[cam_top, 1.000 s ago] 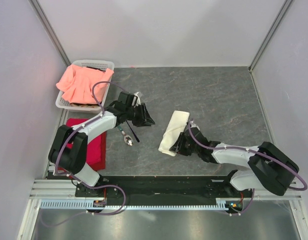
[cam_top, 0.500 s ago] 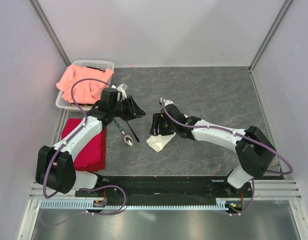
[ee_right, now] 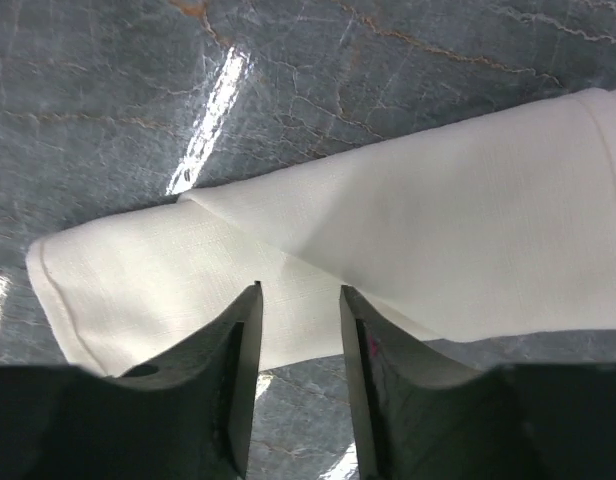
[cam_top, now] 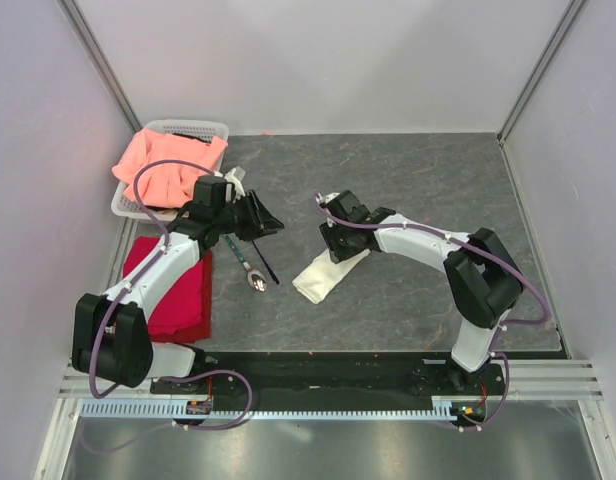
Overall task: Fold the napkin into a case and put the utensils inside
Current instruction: Rotate the smaller rectangle-folded napkin at the center of the board, then pick up the spoon from the corner of the board, then pass from the left arm to the right, then pass from the right arm to the left
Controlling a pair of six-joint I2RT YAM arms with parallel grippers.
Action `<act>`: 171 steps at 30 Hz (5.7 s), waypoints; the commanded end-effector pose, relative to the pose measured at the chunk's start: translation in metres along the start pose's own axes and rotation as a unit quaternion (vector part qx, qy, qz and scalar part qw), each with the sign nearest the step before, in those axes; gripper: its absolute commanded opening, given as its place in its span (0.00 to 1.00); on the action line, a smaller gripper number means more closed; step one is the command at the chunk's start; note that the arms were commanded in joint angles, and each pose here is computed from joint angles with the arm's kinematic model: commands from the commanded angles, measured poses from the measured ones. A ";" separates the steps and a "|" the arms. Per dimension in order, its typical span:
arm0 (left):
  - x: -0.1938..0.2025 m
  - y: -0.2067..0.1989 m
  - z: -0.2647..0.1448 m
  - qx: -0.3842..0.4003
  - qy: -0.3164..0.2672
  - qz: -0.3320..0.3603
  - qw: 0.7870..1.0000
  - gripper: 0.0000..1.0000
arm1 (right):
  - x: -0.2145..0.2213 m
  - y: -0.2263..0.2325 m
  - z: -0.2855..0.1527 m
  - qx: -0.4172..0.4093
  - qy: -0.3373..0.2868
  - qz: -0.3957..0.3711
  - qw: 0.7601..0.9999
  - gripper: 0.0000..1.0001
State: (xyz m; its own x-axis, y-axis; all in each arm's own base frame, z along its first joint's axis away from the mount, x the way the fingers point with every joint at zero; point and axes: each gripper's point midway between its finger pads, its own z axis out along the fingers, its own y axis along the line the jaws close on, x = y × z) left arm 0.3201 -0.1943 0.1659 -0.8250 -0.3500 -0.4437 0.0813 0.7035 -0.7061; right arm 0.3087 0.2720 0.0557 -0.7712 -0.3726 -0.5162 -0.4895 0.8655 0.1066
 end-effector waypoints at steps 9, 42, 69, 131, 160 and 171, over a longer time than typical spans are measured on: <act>-0.001 -0.011 0.009 0.041 0.007 -0.019 0.999 0.40 | 0.033 -0.041 0.026 0.040 0.020 0.098 0.994 0.31; 0.001 0.095 0.034 -0.190 -0.038 -0.039 0.980 0.56 | 0.128 -0.130 -0.105 0.088 -0.119 0.452 0.880 0.53; 0.001 0.158 0.074 -0.312 -0.002 -0.043 0.949 0.38 | 0.054 -0.124 -0.155 0.043 -0.177 0.298 0.937 0.80; 0.016 -0.168 -0.051 0.171 0.091 0.011 0.981 0.55 | -0.001 -0.059 -0.194 0.230 -0.211 -0.155 0.937 0.00; 0.042 -0.212 -0.089 0.170 0.109 -0.111 0.973 0.69 | -0.013 -0.039 -0.239 0.410 -0.194 -0.385 0.804 0.00; 0.056 -0.210 -0.076 0.154 0.132 -0.119 0.972 0.40 | -0.012 -0.042 -0.246 0.416 -0.205 -0.378 0.801 0.00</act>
State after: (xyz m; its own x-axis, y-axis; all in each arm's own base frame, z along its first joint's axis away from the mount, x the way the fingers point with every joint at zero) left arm 0.2147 -0.3094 0.3277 -0.9513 -0.2699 -0.1489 0.0296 0.4008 -0.9157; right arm 0.2403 0.1638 0.2537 -0.0961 -0.9105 -0.4022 -0.2299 0.4134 -0.8810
